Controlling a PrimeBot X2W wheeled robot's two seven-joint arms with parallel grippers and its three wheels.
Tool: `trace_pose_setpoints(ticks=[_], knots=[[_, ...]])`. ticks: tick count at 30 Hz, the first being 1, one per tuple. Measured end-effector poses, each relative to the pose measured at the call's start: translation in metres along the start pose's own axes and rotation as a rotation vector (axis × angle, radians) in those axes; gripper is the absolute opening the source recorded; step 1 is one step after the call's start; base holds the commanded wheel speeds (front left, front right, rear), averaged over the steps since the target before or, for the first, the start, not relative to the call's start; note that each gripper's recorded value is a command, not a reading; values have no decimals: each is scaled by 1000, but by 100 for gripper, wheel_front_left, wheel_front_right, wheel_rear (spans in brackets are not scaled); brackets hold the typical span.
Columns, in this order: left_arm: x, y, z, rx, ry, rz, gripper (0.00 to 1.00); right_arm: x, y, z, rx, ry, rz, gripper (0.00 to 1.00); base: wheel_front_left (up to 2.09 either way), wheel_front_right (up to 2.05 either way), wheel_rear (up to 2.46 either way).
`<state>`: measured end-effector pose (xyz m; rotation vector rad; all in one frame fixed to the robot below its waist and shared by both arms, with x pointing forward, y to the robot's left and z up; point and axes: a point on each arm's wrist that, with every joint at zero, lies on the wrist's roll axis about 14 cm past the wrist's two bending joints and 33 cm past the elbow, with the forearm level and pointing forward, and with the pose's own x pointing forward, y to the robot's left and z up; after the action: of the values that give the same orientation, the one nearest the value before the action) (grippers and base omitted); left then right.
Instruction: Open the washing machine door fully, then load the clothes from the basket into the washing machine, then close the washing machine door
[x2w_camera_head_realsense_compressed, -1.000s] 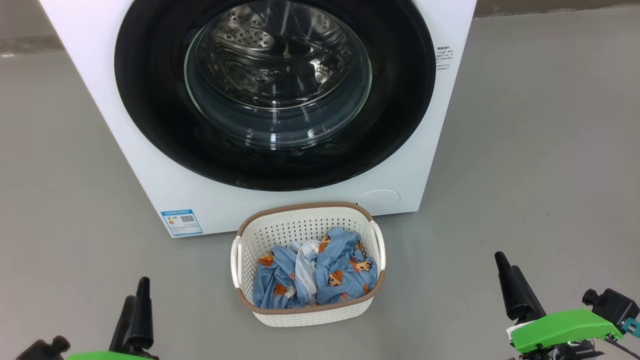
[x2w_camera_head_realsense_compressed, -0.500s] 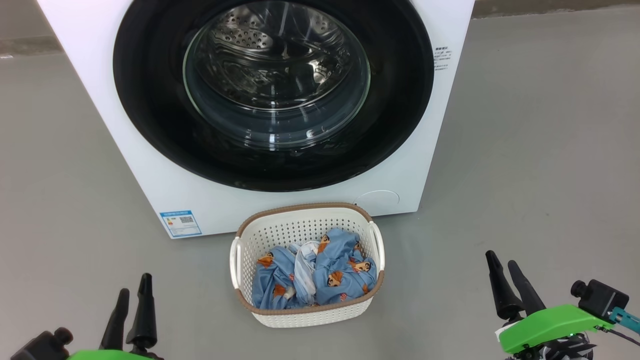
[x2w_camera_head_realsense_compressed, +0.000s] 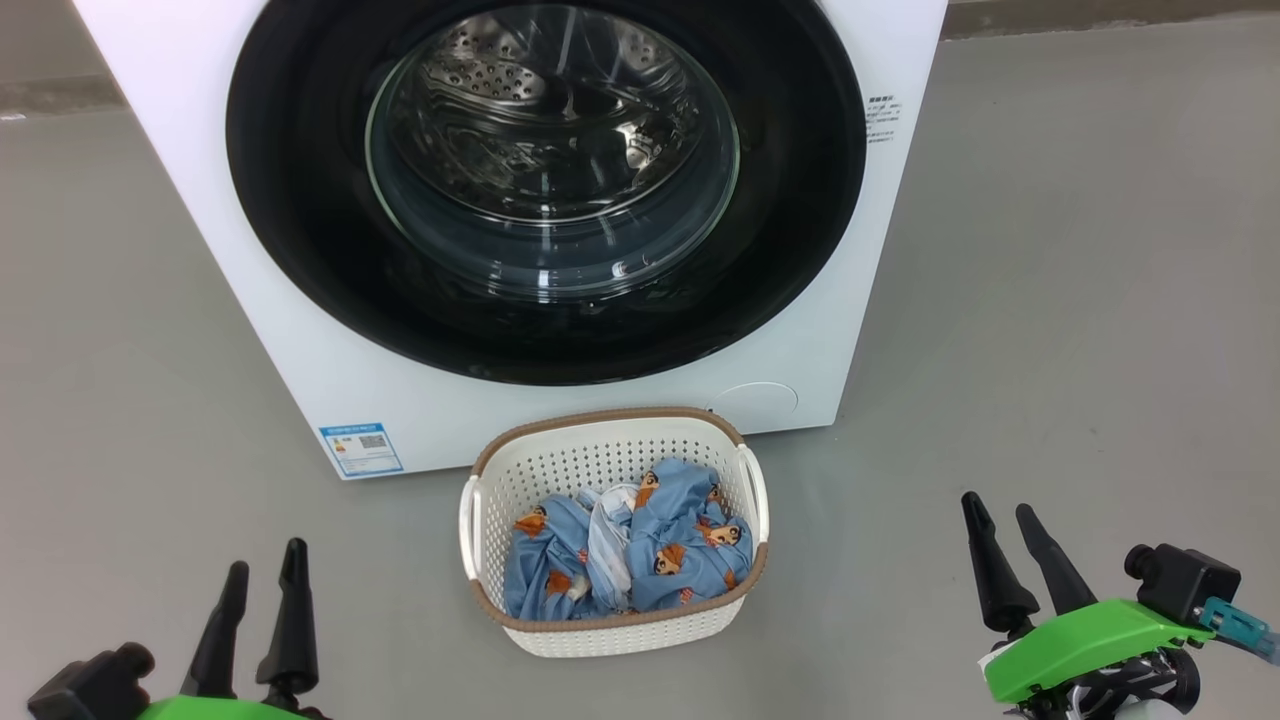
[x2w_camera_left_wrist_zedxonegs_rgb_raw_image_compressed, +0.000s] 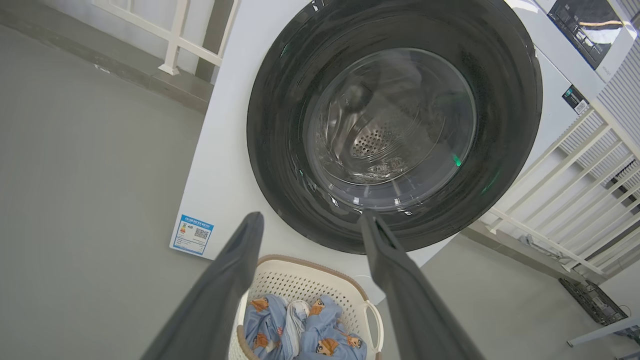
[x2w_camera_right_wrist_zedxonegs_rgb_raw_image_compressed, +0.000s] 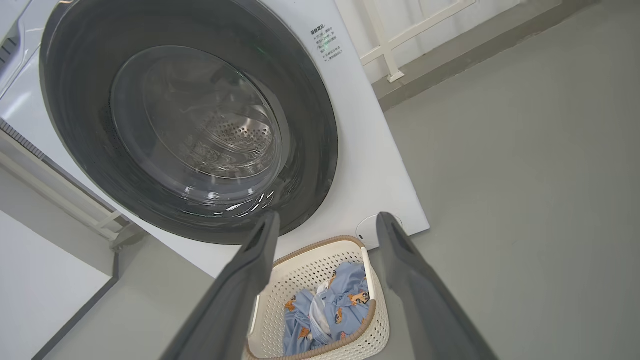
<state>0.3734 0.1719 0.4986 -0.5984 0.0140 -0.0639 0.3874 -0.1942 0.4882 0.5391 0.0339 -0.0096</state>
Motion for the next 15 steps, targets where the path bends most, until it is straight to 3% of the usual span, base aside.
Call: trace_pose_setpoints(ticks=[15], knots=[[0, -8, 3, 170, -17, -47, 100, 3, 7, 8, -167, -33, 36, 100, 0, 0, 0]])
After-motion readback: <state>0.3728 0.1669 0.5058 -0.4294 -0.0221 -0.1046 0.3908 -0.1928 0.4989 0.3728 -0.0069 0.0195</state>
